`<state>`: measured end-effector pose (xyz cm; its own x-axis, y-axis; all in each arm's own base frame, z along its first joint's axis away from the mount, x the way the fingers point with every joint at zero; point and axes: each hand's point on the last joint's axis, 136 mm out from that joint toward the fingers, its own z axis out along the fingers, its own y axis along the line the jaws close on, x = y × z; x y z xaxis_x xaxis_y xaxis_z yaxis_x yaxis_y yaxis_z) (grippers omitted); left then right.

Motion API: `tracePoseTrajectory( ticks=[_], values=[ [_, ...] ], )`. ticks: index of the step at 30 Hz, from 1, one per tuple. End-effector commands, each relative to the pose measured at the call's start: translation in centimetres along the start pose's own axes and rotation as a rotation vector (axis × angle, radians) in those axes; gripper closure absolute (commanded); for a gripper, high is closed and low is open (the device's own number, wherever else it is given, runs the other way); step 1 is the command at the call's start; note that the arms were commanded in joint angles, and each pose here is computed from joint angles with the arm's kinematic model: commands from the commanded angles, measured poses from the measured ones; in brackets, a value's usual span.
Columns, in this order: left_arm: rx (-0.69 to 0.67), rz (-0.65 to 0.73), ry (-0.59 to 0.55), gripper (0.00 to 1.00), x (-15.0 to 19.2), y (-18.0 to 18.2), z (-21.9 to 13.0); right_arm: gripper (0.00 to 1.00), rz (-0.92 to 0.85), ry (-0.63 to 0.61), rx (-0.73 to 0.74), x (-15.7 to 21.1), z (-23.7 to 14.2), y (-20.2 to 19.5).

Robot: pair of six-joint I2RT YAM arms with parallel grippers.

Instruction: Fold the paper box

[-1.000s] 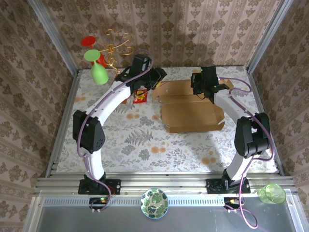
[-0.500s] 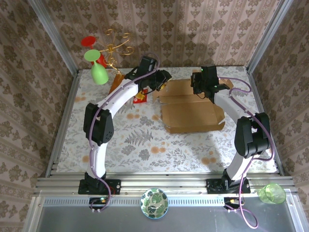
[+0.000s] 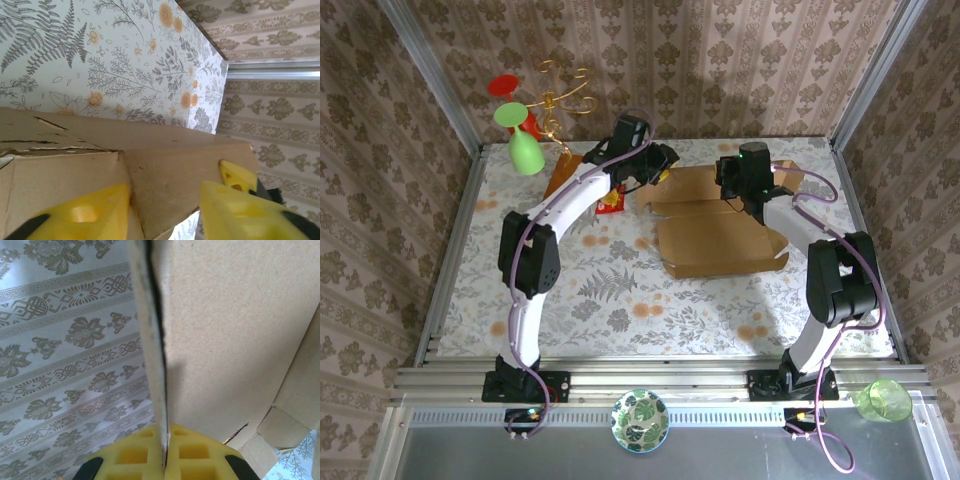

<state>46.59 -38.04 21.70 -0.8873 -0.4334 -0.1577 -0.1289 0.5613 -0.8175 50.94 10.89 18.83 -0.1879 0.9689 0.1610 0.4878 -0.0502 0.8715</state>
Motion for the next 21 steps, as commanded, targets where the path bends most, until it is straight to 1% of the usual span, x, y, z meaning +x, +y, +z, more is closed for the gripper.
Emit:
tracePoseTrajectory(
  ticks=[1, 4, 6, 9, 11, 12, 15, 17, 19, 21],
  values=[
    [0.058, 0.091, -0.063, 0.49, -0.6, -3.1, -5.2, 1.0, 0.035, -0.046, 0.032, -1.3, -0.9, -1.3],
    [0.032, 0.115, -0.071, 0.48, 0.7, -1.7, -7.8, 1.0, 0.055, -0.054, 0.076, -1.8, -1.7, -1.4],
    [0.011, 0.132, -0.055, 0.53, 2.2, 0.0, -9.0, 1.0, 0.054, -0.072, 0.111, -2.1, -2.4, -1.3],
    [-0.022, 0.134, 0.012, 0.63, 5.0, 3.5, -9.2, 1.0, 0.055, -0.08, 0.137, -2.2, -2.9, -0.9],
    [-0.022, 0.131, 0.052, 0.66, 7.0, 5.4, -8.5, 1.0, 0.057, -0.072, 0.176, -2.1, -3.0, -1.1],
    [-0.014, 0.137, 0.061, 0.66, 7.6, 5.7, -8.2, 1.0, 0.057, -0.071, 0.196, -2.0, -3.1, -1.2],
    [-0.029, 0.147, 0.099, 0.64, 9.5, 6.8, -6.8, 1.0, 0.083, -0.07, 0.361, -1.7, -4.4, -3.0],
    [-0.036, 0.15, 0.118, 0.61, 10.5, 7.1, -5.7, 1.0, 0.094, -0.081, 0.42, -1.5, -5.6, -3.2],
    [-0.037, 0.154, 0.139, 0.58, 11.3, 7.1, -4.7, 1.0, 0.108, -0.112, 0.437, -1.7, -6.6, -3.0],
    [-0.053, 0.164, 0.15, 0.55, 11.8, 7.2, -3.7, 1.0, 0.116, -0.131, 0.412, -1.9, -6.8, -2.4]
  ],
)
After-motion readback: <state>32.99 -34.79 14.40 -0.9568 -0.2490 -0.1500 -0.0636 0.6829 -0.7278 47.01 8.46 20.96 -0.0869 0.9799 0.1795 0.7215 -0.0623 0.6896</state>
